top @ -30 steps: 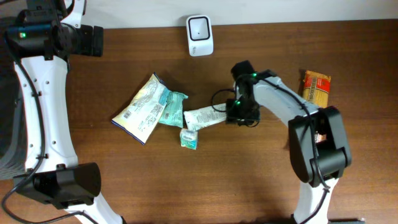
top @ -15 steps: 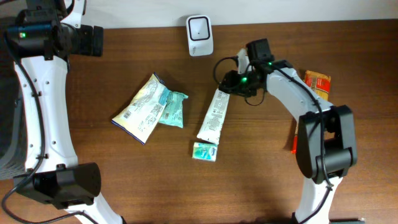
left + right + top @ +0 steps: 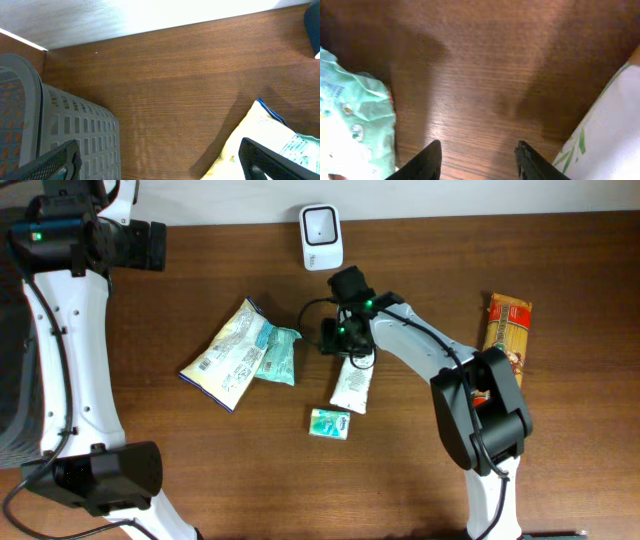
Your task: Scan the item barcode
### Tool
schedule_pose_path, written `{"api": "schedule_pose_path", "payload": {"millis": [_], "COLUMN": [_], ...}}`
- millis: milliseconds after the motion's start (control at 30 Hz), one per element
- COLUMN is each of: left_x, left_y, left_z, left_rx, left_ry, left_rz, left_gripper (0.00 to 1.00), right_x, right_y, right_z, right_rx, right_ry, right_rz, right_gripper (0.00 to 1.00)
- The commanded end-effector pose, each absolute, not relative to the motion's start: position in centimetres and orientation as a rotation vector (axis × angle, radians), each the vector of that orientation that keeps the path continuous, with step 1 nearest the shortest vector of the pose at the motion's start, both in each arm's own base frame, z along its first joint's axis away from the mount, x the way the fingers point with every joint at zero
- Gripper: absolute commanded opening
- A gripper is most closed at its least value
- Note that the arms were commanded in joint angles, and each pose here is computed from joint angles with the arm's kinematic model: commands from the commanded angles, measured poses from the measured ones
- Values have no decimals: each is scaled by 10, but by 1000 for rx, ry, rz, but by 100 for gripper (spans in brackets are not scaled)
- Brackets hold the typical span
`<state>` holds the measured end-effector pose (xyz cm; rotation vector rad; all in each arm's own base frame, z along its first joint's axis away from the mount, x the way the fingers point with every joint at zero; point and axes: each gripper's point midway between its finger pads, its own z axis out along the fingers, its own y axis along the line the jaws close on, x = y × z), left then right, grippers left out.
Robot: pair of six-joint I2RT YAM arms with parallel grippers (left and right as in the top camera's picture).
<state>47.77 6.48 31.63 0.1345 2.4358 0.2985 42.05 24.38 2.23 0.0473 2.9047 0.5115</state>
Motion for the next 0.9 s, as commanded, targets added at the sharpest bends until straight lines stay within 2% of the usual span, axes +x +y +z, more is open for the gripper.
{"api": "schedule_pose_path", "payload": {"millis": [0, 300, 500, 533, 600, 767, 867], "left_x": [478, 478, 478, 478, 478, 478, 478], "left_y": [64, 64, 64, 64, 64, 64, 64], "left_z": [321, 321, 321, 321, 321, 321, 321], "left_rx": [155, 155, 155, 155, 155, 155, 155], "left_ry": [2423, 2423, 2423, 2423, 2423, 2423, 2423], "left_rz": [302, 302, 302, 302, 302, 302, 302], "left_gripper": [99, 99, 99, 99, 99, 99, 99], "right_x": [417, 408, 406, 404, 402, 397, 388], "right_y": [232, 229, 239, 233, 205, 143, 135], "right_z": [14, 22, 97, 121, 138, 112, 92], "right_rx": [67, -3, -201, -215, -168, -34, -32], "right_ry": [2941, 2975, 2862, 2825, 2828, 2934, 2946], "right_rz": [439, 448, 596, 601, 584, 533, 657], "right_gripper": [47, 47, 48, 49, 50, 60, 61]}}
